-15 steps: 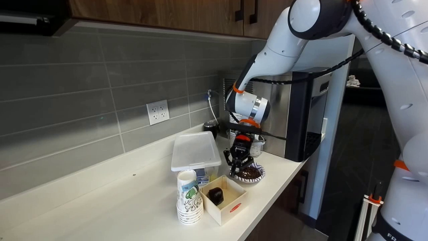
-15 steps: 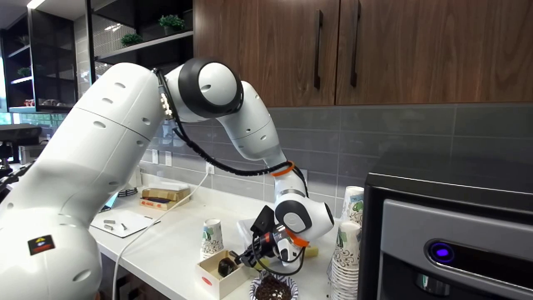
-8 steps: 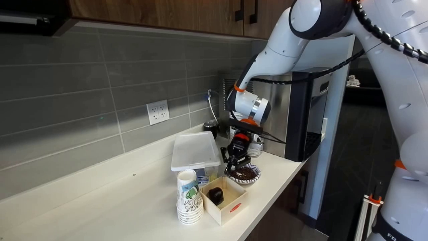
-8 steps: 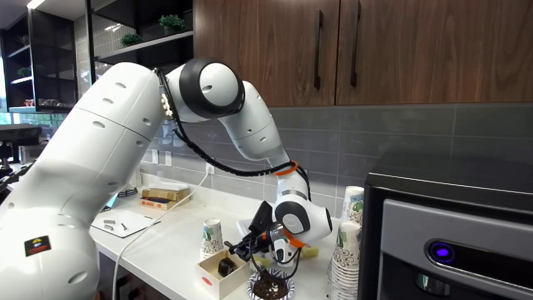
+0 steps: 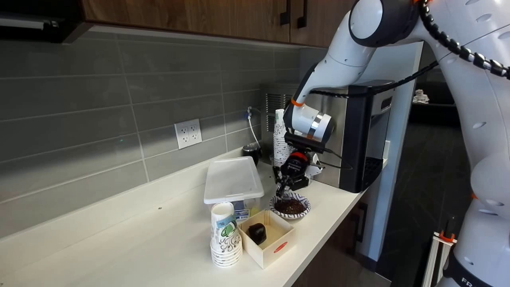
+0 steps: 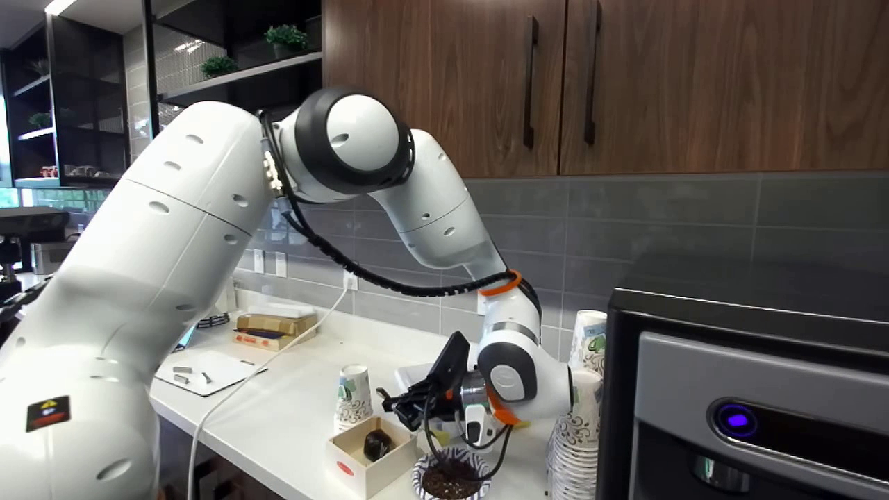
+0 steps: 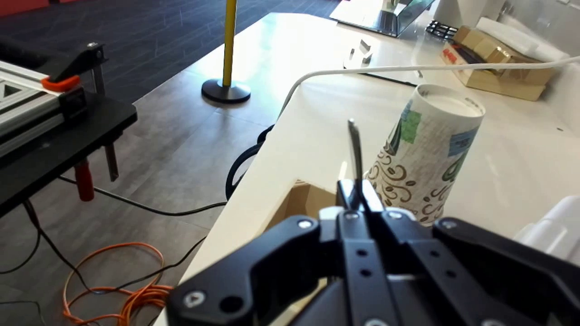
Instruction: Use the cake slicer to stir in the bowl
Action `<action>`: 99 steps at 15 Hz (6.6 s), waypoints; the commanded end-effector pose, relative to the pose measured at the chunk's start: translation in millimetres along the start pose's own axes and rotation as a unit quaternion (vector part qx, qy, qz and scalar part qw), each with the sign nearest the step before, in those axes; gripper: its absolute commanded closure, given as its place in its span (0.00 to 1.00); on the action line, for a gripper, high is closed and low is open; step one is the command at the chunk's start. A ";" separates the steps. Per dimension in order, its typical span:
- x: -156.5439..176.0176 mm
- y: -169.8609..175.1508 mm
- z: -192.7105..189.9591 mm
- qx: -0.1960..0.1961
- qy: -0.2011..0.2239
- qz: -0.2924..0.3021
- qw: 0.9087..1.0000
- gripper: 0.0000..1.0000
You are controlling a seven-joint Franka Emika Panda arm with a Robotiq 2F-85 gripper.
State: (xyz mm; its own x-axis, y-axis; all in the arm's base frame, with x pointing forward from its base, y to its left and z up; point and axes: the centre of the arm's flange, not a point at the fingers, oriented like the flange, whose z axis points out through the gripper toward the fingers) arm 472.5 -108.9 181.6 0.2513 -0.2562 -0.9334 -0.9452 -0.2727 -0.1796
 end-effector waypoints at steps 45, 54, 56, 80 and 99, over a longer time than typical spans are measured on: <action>2.2 74.7 -1.8 0.120 -0.031 -0.005 0.992 0.99; 13.2 63.9 -10.5 0.145 0.012 -0.044 0.988 0.99; 14.6 58.2 -8.1 0.145 0.009 -0.061 0.988 0.99; 14.3 40.7 29.4 0.095 -0.027 0.031 0.995 0.99; 40.0 25.1 23.9 0.091 0.117 0.125 0.981 0.64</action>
State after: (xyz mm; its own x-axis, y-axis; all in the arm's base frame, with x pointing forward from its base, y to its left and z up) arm 451.3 -113.2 139.2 0.0390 -0.4892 -0.8713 -0.9990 -0.0016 -0.0438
